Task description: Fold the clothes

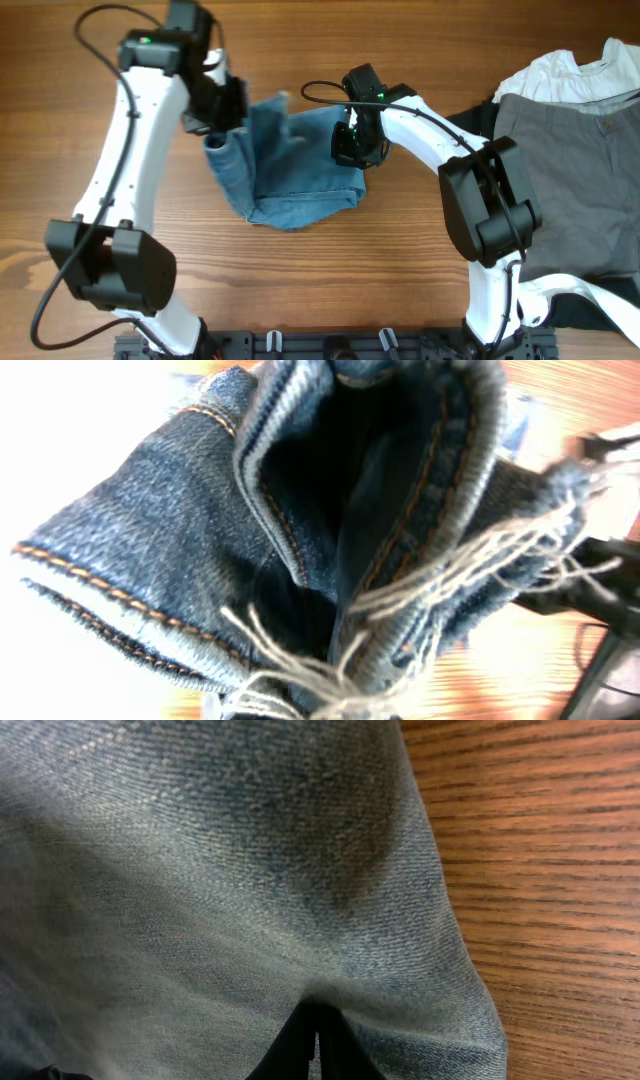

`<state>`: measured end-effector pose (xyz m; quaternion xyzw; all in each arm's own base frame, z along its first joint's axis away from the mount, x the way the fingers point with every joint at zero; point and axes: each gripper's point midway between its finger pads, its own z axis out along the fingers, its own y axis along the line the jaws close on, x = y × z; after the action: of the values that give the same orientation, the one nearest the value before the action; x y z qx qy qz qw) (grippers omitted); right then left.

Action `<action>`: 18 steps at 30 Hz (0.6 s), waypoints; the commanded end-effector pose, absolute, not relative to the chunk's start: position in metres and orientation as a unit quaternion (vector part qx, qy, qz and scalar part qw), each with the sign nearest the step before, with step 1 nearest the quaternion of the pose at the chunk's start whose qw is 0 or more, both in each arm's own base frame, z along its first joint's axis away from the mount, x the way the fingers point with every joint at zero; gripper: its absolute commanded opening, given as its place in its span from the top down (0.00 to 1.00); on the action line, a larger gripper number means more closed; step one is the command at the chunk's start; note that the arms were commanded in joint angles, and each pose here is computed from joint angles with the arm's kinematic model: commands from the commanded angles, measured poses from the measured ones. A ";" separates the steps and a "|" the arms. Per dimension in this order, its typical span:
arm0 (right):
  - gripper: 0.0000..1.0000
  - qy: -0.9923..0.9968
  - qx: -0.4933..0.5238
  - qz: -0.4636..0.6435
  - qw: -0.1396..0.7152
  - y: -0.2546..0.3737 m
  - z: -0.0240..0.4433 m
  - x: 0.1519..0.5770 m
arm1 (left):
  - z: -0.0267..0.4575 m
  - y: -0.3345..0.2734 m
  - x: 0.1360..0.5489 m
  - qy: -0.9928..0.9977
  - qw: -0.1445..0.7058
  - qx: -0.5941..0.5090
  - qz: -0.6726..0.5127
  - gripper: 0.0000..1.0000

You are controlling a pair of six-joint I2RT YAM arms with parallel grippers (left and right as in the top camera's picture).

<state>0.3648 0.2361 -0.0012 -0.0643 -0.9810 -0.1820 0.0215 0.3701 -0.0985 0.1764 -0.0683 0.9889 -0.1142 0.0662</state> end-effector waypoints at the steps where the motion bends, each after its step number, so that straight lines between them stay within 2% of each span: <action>1: 0.92 -0.983 -0.068 -0.151 0.073 0.233 -0.045 0.341 | 0.173 -0.135 0.377 0.988 0.078 -0.073 -0.114 0.96; 11: 0.88 -0.983 -0.071 -0.150 0.076 0.227 -0.035 0.340 | 0.128 -0.184 0.379 0.992 0.049 -0.063 -0.097 0.91; 18: 0.80 -0.983 -0.094 -0.157 -0.015 0.191 0.030 0.377 | 0.126 -0.186 0.381 0.992 0.049 -0.067 -0.098 0.87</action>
<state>0.3616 0.2261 0.0057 -0.0756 -0.9793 -0.1846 0.0330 0.3757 -0.1826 0.1231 -0.0580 0.9930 -0.0934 0.0427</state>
